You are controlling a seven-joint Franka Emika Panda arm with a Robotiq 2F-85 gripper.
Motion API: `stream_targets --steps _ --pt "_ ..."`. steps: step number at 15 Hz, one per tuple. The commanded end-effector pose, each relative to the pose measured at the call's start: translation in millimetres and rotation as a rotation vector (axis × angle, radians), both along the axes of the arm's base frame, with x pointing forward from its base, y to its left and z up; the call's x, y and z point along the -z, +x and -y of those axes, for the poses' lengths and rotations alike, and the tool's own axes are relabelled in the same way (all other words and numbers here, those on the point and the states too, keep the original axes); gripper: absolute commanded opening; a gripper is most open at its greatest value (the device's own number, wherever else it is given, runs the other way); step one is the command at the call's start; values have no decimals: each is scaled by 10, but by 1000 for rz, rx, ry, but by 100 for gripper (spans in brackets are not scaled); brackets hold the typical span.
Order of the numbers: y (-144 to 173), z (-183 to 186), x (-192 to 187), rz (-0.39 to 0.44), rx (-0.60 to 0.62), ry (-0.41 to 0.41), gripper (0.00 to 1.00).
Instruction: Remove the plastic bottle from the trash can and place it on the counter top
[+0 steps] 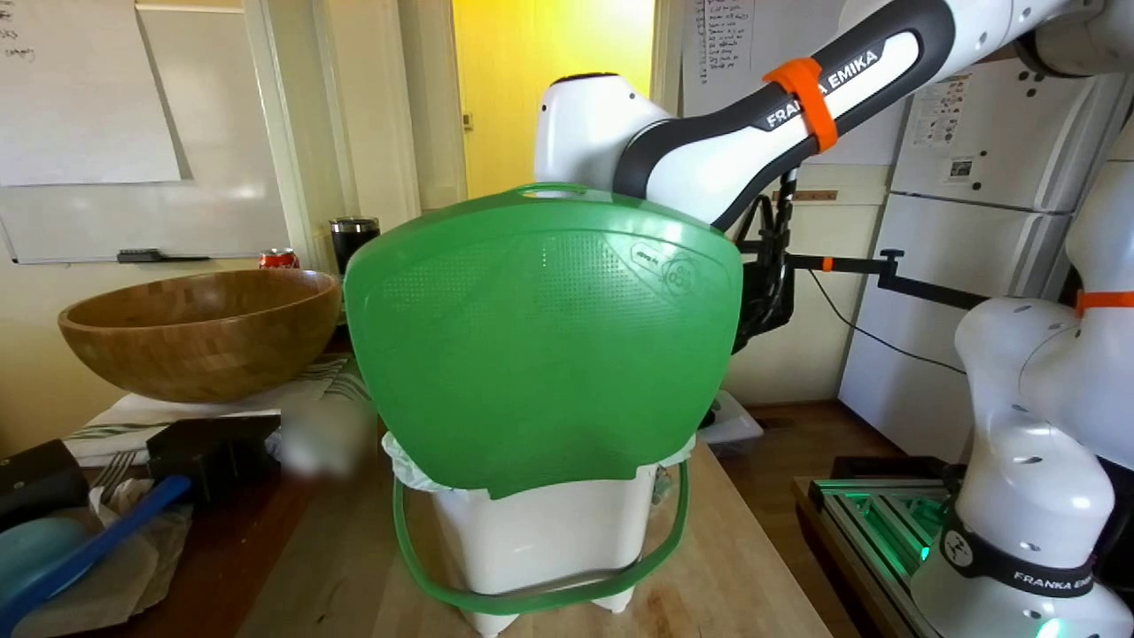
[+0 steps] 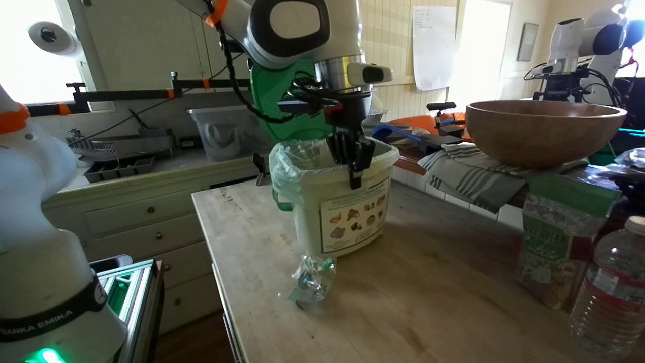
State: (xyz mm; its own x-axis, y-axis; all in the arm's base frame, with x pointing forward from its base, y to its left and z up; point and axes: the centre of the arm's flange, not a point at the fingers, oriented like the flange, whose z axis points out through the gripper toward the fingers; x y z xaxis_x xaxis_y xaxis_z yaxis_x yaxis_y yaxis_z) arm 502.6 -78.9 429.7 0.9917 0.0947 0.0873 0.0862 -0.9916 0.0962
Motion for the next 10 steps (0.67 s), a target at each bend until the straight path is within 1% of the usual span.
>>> stream_targets --steps 1,6,7,8,9,10 --pt "25 52 144 10 -28 -31 5" --pt "7 27 106 19 -38 -28 5" --pt "0 21 92 24 -37 -29 11" --pt "-5 16 81 27 -36 -29 24" --pt "-15 6 60 33 -37 -29 45" --pt "-16 4 43 44 -38 -31 51"
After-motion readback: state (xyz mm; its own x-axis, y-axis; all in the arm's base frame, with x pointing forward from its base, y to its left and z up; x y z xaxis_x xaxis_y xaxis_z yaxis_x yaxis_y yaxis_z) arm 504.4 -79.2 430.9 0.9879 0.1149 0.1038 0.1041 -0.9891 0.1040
